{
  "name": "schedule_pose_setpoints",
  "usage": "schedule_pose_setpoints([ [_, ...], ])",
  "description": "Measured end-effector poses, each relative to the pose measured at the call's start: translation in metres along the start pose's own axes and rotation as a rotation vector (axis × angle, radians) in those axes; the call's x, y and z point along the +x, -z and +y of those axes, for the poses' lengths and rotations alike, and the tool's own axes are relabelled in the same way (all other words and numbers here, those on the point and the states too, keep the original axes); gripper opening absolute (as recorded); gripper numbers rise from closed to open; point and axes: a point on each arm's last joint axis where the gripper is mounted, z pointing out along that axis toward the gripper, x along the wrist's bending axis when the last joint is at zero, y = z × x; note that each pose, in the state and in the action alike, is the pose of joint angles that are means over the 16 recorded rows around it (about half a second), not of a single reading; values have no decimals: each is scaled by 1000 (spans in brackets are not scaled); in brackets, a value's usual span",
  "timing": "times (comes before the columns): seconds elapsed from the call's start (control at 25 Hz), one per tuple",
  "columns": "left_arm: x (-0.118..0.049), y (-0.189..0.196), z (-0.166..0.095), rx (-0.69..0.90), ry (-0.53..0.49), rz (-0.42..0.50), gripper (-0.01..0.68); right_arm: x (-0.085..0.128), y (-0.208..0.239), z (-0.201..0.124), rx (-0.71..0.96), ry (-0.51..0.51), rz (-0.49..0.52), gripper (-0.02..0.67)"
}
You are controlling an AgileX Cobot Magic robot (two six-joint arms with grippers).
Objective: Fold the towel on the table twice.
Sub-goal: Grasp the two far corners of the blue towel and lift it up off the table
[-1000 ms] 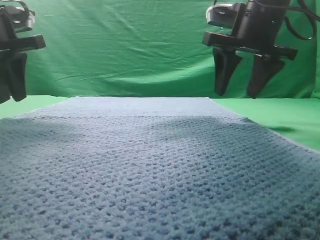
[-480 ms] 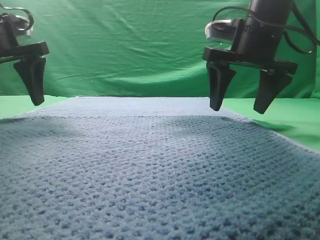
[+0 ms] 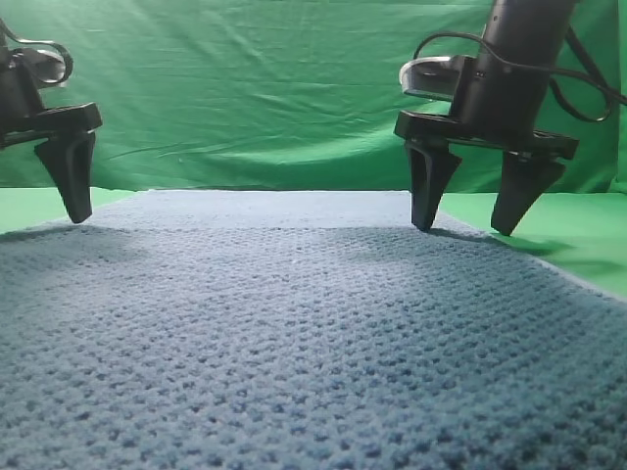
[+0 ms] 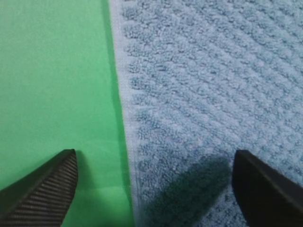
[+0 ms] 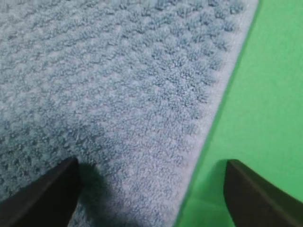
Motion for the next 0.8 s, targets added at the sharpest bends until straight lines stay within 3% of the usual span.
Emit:
schedule_pose_setpoints([
  [0.2, -1, -5, -1, 31, -13, -31, 462, 0, -3, 1, 10, 9, -3, 510],
  [0.56, -5, -13, -1, 94, -17, -129, 120, 3, -7, 3, 34, 26, 4, 196],
  [0.68, -7, -14, 1, 115, -13, -152, 42, 5, -5, 4, 39, 31, 8, 97],
  [0.8, -8, -12, 6, 137, -16, -156, 7, 8, 2, 8, 31, 35, 13, 27],
])
